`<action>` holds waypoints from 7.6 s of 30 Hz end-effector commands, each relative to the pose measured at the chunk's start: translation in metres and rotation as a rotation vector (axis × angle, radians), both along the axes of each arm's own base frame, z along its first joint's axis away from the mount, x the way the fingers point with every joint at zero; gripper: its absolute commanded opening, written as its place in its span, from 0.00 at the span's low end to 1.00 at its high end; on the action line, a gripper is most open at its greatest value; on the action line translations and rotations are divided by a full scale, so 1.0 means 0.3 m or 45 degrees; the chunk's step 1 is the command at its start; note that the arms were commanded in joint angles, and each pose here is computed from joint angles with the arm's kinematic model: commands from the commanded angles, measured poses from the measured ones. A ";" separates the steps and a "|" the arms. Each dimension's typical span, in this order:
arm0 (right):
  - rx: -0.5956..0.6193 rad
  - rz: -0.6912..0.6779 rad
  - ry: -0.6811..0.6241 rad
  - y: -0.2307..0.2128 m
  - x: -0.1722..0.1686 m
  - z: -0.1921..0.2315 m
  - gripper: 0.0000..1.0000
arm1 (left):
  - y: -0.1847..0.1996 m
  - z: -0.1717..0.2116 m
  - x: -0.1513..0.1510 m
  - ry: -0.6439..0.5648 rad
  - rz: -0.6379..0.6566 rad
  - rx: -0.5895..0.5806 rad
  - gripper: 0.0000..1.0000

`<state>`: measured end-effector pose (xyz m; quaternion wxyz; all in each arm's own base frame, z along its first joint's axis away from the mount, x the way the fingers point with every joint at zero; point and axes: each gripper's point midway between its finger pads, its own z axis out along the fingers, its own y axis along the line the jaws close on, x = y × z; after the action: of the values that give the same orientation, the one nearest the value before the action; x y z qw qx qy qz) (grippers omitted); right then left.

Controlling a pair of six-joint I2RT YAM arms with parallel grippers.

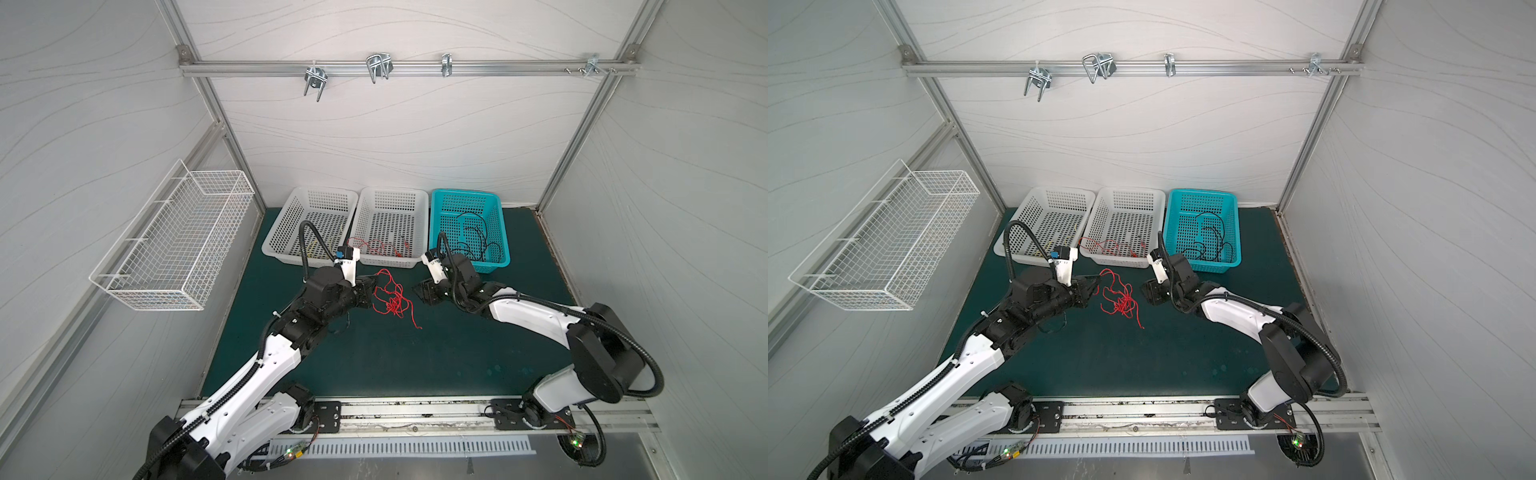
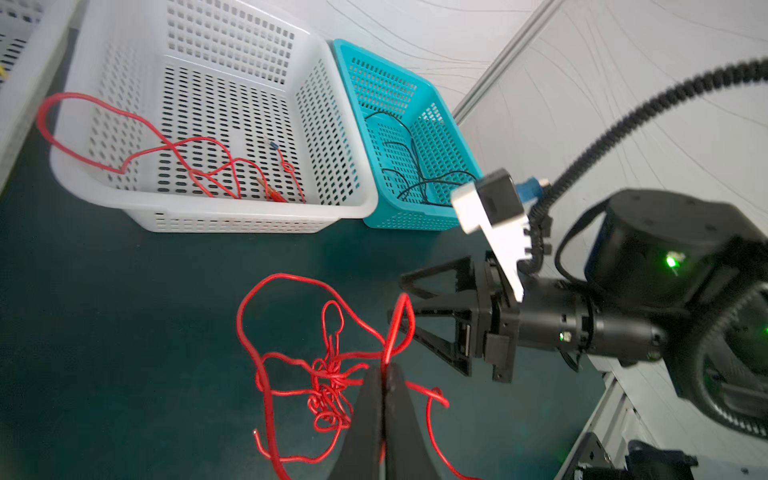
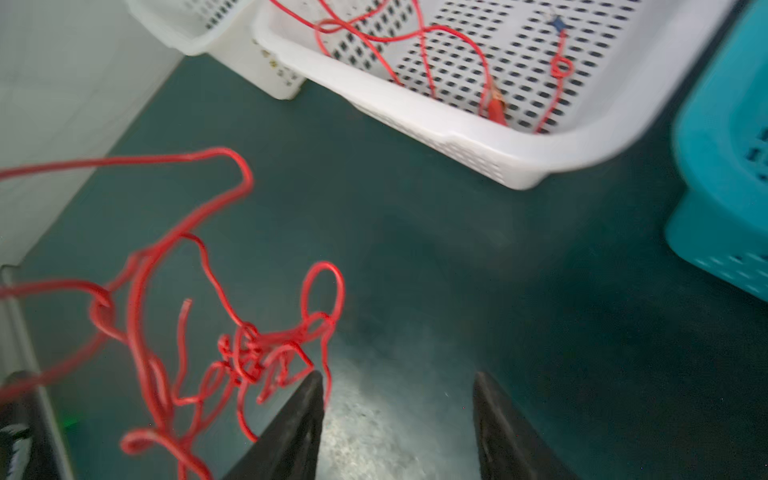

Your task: Untangle the cables

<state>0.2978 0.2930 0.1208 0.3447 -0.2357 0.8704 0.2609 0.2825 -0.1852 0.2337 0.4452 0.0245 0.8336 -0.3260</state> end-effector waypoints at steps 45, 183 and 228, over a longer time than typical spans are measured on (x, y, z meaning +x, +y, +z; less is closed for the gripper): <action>0.009 0.068 -0.337 0.377 0.037 -0.164 0.63 | 0.056 -0.149 0.081 0.263 0.501 0.172 0.00; 0.004 -0.544 -0.042 -0.437 0.079 -0.011 0.48 | -0.014 0.021 0.687 0.176 0.299 0.176 0.57; 0.104 -0.097 -0.074 -0.147 0.086 0.173 0.00 | 0.098 0.035 0.230 0.021 0.181 0.070 0.80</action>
<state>0.3377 0.2286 0.1406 0.3726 -0.1422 0.8853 0.2391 0.3533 -0.1623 0.2417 0.4440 -0.0203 0.8502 -0.2821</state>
